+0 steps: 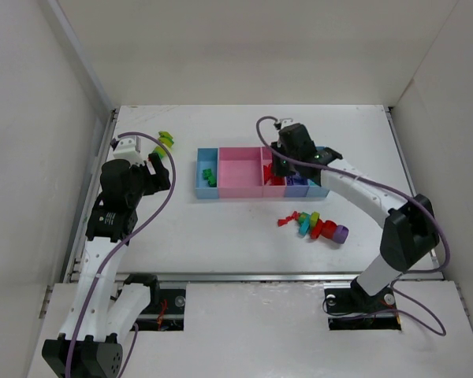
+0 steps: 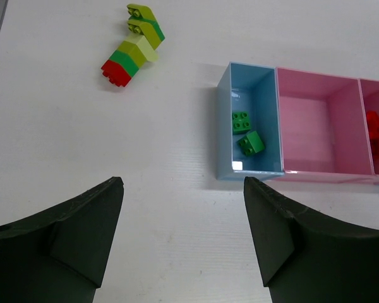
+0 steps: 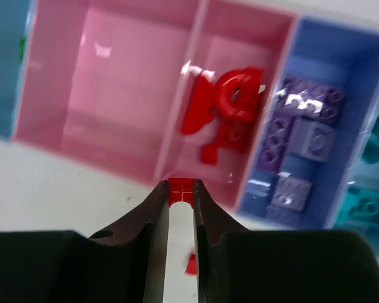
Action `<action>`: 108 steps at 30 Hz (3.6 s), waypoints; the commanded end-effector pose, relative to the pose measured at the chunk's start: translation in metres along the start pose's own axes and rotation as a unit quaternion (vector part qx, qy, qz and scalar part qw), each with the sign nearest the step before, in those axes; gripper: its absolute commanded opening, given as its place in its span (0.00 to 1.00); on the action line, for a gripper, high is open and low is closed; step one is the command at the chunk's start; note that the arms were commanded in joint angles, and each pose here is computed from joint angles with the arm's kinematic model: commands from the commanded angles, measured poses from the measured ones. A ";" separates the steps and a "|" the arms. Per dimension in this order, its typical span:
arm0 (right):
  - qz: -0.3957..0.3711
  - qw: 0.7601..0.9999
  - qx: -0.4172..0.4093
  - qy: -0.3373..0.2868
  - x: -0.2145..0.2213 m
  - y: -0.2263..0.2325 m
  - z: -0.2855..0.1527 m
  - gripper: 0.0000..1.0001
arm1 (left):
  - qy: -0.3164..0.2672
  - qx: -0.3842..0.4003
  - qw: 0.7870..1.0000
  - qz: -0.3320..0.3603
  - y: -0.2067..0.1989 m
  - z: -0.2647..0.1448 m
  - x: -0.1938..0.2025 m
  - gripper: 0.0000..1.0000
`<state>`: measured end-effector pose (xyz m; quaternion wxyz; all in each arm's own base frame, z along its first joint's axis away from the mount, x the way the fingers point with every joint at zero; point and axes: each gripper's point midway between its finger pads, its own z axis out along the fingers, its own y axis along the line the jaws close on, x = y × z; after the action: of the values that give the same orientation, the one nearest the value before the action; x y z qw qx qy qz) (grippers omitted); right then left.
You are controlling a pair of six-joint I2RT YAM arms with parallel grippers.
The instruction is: Sort the legos into containers by color
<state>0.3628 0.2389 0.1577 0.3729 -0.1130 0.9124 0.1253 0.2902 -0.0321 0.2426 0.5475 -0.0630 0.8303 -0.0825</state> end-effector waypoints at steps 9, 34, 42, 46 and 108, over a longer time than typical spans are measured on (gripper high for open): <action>-0.005 1.000 0.022 -0.001 -0.029 -0.031 0.040 0.00 | -0.023 0.011 1.000 -0.003 -0.004 -0.002 -0.013 0.74; -0.041 0.998 0.001 0.038 -0.004 -0.026 0.000 0.67 | -0.018 0.014 1.000 -0.002 -0.005 0.000 -0.010 0.74; -0.137 0.972 -0.082 0.175 0.119 0.003 -0.022 0.70 | -0.015 0.009 1.000 -0.004 -0.002 0.003 -0.006 0.74; -0.238 0.943 -0.095 0.213 0.135 0.021 -0.010 0.74 | -0.014 0.014 1.000 -0.004 -0.003 0.003 -0.005 0.74; -0.035 0.998 -0.040 0.016 -0.033 -0.011 0.039 0.15 | -0.027 0.024 0.999 -0.016 -0.005 -0.005 -0.009 0.74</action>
<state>0.3920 0.2358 0.1369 0.3335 -0.1896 0.9133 0.1372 0.2871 -0.0324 0.2449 0.5530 -0.0638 0.8251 -0.0967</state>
